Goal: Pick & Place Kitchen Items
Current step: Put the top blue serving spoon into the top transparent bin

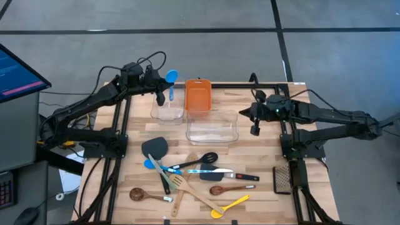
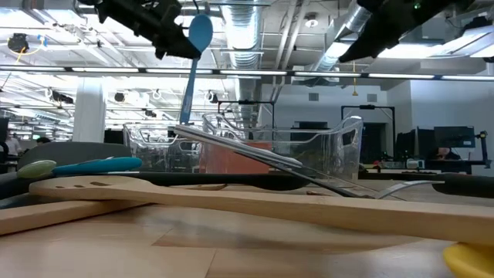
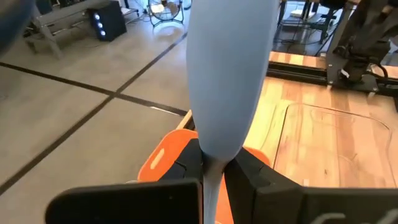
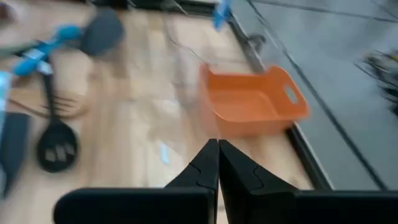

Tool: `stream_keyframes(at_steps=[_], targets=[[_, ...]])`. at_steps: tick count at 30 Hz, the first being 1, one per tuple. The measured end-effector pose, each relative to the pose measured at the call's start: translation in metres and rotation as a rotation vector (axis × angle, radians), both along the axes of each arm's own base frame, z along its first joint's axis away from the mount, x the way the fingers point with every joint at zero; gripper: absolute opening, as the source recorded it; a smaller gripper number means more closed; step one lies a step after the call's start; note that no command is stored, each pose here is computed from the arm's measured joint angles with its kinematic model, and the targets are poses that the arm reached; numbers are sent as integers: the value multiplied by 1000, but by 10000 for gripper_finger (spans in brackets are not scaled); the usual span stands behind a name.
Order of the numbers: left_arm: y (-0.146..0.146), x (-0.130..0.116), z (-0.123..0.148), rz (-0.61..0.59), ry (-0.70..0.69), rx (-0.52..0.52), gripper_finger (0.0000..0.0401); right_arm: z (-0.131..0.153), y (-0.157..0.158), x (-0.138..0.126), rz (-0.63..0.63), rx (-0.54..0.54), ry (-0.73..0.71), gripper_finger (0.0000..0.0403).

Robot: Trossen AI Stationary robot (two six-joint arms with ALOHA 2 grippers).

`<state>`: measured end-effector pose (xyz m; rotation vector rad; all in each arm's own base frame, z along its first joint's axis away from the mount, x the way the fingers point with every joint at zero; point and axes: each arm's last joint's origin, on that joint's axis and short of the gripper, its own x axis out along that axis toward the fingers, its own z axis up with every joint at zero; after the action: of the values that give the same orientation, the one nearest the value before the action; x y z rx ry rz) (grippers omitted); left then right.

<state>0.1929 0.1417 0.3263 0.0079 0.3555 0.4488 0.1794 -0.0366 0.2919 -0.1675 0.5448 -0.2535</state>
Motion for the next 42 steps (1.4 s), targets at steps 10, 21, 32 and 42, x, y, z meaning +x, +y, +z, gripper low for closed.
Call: stream_keyframes(at_steps=[10,21,32,42], targets=[[0,0,-1,-2,9,-8,13,14,-15,-16,132,21,-117,0],[7,-15,-17,98,140,-142,13,-4,-25,-27,273,71,-201,0],[23,-28,-19,182,114,-197,13,-52,-41,-34,288,92,-321,0],[50,-20,-45,190,164,-309,13,-57,-49,-40,315,130,-383,0]])
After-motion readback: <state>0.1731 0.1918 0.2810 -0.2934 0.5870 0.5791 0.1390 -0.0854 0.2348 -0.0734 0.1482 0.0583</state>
